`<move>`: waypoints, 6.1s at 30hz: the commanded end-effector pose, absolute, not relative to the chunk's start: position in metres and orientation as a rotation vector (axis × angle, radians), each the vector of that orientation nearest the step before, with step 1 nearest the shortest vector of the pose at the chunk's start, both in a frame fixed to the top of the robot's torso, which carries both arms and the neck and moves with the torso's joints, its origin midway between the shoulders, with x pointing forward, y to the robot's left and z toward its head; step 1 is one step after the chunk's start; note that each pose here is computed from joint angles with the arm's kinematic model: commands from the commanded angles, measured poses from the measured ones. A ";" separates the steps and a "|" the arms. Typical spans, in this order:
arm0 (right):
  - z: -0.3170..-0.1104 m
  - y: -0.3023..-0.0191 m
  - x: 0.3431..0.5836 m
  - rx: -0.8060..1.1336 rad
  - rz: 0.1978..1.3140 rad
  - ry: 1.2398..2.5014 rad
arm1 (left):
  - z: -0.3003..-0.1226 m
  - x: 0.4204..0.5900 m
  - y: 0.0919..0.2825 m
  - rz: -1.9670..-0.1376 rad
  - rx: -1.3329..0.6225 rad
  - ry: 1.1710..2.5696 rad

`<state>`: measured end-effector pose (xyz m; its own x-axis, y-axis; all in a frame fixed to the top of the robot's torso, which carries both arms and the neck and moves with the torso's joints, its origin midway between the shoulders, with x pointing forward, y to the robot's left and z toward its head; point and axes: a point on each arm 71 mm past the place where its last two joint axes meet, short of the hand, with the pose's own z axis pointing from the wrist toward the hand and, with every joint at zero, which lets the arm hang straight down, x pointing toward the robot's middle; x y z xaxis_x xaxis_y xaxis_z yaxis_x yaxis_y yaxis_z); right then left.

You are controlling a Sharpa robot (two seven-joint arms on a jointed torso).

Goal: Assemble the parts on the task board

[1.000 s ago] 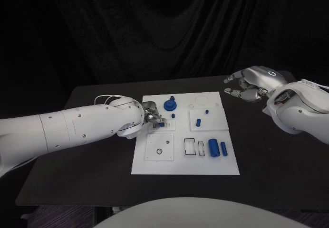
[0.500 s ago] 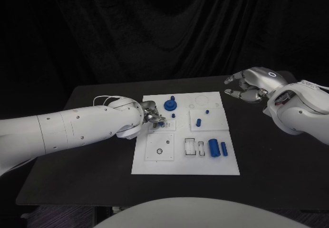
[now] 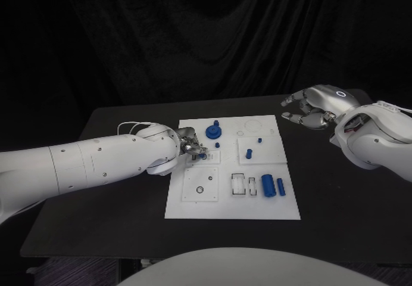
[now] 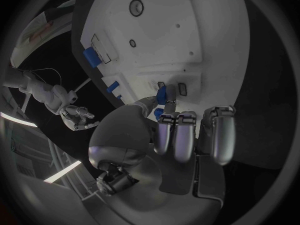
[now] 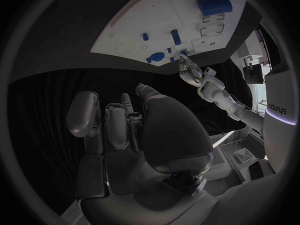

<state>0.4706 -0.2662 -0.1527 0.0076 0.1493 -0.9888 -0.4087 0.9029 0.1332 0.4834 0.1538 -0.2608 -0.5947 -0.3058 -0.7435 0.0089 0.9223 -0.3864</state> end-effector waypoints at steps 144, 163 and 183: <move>-0.160 -0.274 0.471 -0.152 0.408 1.598 | -0.279 0.473 0.163 -0.539 -0.197 2.155; -0.161 -0.274 0.471 -0.149 0.405 1.610 | -0.279 0.471 0.162 -0.552 -0.177 2.173; -0.163 -0.273 0.471 -0.150 0.399 1.625 | -0.278 0.470 0.164 -0.559 -0.185 2.158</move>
<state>0.4713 -0.2724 -0.1616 -0.0907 0.1461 -0.9851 -0.3491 0.9217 0.1688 0.4726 0.1644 -0.2747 -0.5911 -0.3320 -0.7351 0.0653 0.8887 -0.4539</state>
